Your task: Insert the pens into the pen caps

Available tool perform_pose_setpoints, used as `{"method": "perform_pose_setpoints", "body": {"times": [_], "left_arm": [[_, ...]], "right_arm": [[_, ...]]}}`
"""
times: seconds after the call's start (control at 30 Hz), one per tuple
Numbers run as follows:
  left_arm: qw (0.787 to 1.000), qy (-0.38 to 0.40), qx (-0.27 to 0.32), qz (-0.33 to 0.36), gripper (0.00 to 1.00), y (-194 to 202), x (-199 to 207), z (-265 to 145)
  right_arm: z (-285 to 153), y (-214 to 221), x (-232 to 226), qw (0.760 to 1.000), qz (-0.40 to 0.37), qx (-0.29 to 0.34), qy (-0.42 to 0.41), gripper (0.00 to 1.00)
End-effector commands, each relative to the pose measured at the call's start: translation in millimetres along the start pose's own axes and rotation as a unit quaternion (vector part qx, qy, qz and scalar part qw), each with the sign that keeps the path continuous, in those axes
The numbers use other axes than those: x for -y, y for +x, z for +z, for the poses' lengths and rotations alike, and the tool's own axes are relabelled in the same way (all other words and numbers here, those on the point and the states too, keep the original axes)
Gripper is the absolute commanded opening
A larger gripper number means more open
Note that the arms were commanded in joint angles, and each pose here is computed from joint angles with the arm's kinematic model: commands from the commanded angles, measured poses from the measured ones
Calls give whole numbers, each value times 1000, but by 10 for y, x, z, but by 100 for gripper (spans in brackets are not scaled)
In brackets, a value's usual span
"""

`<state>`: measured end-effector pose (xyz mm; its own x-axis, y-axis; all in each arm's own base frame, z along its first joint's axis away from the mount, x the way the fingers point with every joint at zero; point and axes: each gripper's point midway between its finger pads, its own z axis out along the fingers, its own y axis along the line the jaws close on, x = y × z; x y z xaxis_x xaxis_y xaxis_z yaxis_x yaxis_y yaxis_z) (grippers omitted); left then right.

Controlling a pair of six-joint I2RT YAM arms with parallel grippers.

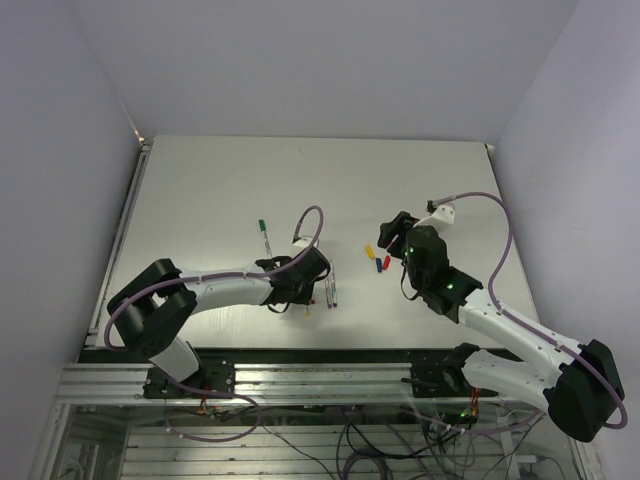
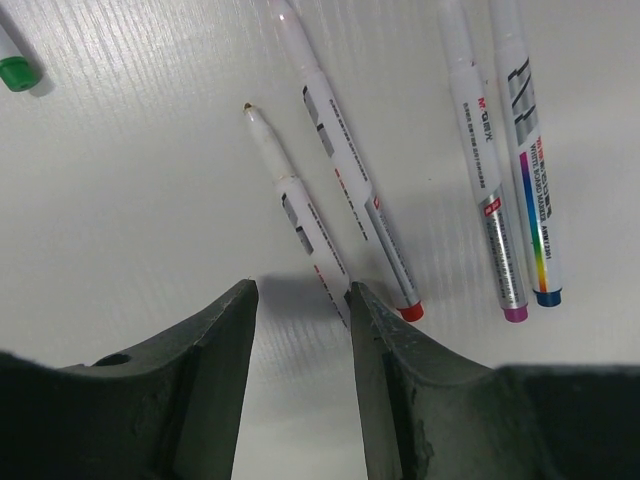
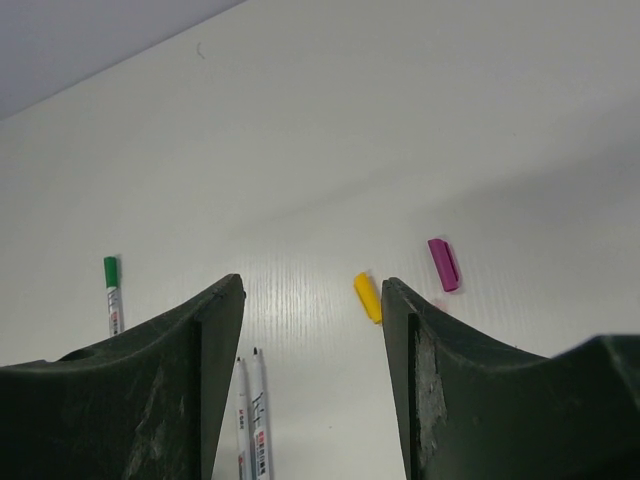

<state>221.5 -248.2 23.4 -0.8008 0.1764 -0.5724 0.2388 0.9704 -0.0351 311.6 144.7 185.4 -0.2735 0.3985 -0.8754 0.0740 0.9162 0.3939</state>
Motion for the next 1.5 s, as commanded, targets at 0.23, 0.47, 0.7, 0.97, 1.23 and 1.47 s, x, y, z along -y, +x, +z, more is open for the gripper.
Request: {"method": "perform_pose_setpoints", "body": {"times": [0.23, 0.47, 0.7, 0.97, 1.23, 1.47], "left_arm": [[1000, -6, -3, 4, 53, 33, 21, 45], [999, -28, -21, 20, 53, 155, -115, 38], [997, -53, -52, 35, 50, 352, -251, 65], [992, -66, -95, 51, 35, 568, -323, 110], [989, -55, -130, 51, 7, 813, -350, 143], [988, -50, -141, 46, 7, 926, -381, 129]], "right_arm": [[-3, -5, -19, 1000, 14, 3, -8, 57], [-7, 22, -14, 1000, 17, 0, -9, 57], [-14, 35, -20, 1000, 25, -2, -11, 57], [-36, -9, -10, 999, 33, 6, -10, 57], [-67, -77, 6, 999, 30, 14, -8, 56], [-25, -79, -12, 1000, 8, 7, -2, 56]]}}
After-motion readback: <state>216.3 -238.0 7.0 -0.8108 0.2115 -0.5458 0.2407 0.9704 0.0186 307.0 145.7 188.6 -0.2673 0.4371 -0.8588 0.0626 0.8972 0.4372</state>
